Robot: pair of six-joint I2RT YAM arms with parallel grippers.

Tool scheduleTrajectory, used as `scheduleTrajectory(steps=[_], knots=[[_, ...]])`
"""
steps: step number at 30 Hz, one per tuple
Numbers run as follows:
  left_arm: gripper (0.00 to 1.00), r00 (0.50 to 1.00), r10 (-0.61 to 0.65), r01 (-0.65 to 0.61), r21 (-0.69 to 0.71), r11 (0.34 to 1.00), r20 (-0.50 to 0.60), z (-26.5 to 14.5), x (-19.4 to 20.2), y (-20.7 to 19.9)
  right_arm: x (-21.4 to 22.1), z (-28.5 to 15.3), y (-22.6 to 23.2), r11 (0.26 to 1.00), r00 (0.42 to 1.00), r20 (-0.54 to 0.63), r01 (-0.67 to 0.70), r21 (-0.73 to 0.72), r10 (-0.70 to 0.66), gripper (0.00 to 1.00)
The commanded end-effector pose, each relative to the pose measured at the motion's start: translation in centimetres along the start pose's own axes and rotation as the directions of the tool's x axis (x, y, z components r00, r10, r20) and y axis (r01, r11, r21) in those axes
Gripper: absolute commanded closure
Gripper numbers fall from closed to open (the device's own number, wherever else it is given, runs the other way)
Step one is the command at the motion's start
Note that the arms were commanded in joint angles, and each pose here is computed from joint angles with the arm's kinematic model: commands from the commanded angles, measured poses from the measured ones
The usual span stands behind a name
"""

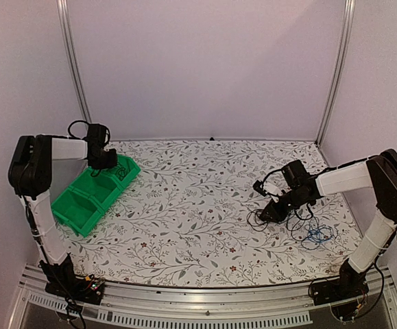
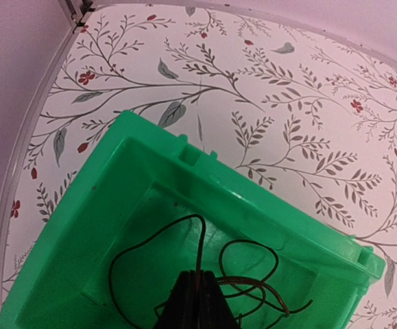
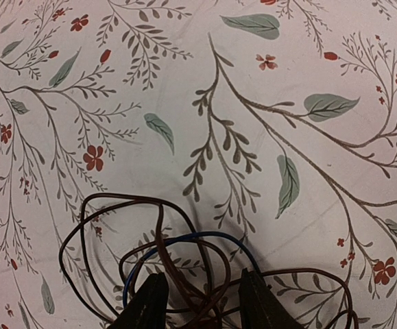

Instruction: Untangle the cables

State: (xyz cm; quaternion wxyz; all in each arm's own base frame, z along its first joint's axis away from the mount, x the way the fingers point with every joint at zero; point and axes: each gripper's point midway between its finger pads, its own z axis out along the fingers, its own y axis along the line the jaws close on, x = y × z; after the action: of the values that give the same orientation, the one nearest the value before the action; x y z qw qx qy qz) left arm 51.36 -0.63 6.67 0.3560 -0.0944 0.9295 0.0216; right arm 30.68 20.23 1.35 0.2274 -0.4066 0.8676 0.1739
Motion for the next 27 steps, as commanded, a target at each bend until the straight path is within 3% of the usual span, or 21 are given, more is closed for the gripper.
scheduleTrajectory(steps=[1, 8, 12, 16, 24, 27], knots=[[1.0, 0.999, 0.028, -0.028, -0.007, 1.0, 0.035, -1.2, -2.4, -0.1, 3.7, 0.9, -0.5, 0.998, 0.989, -0.135, -0.059, 0.027, 0.062, 0.6], [0.87, 0.995, 0.054, -0.054, -0.003, 0.999, 0.08, -4.4, -4.7, 0.0, 3.7, 0.8, -0.6, 0.998, 0.989, -0.134, -0.059, 0.029, 0.062, 0.6], [0.69, 0.995, 0.046, -0.043, -0.04, 0.998, 0.083, -5.5, -5.0, 1.0, 3.7, 0.8, -0.6, 0.998, 0.989, -0.133, -0.058, 0.029, 0.062, 0.6], [0.58, 0.993, 0.039, -0.034, -0.053, 0.998, 0.108, -6.6, -5.7, 1.6, 3.7, 0.8, -0.6, 0.998, 0.989, -0.133, -0.059, 0.029, 0.062, 0.6], [0.54, 0.984, 0.017, -0.017, 0.001, 1.0, 0.177, -10.3, -8.0, 1.0, 3.6, 0.8, -0.5, 0.998, 0.989, -0.133, -0.06, 0.025, 0.063, 0.6], [0.54, 0.972, -0.005, -0.017, 0.089, 0.996, 0.233, -13.1, -9.2, -0.6, 3.4, 0.5, -0.2, 0.998, 0.988, -0.146, -0.058, 0.002, 0.057, 0.61]])
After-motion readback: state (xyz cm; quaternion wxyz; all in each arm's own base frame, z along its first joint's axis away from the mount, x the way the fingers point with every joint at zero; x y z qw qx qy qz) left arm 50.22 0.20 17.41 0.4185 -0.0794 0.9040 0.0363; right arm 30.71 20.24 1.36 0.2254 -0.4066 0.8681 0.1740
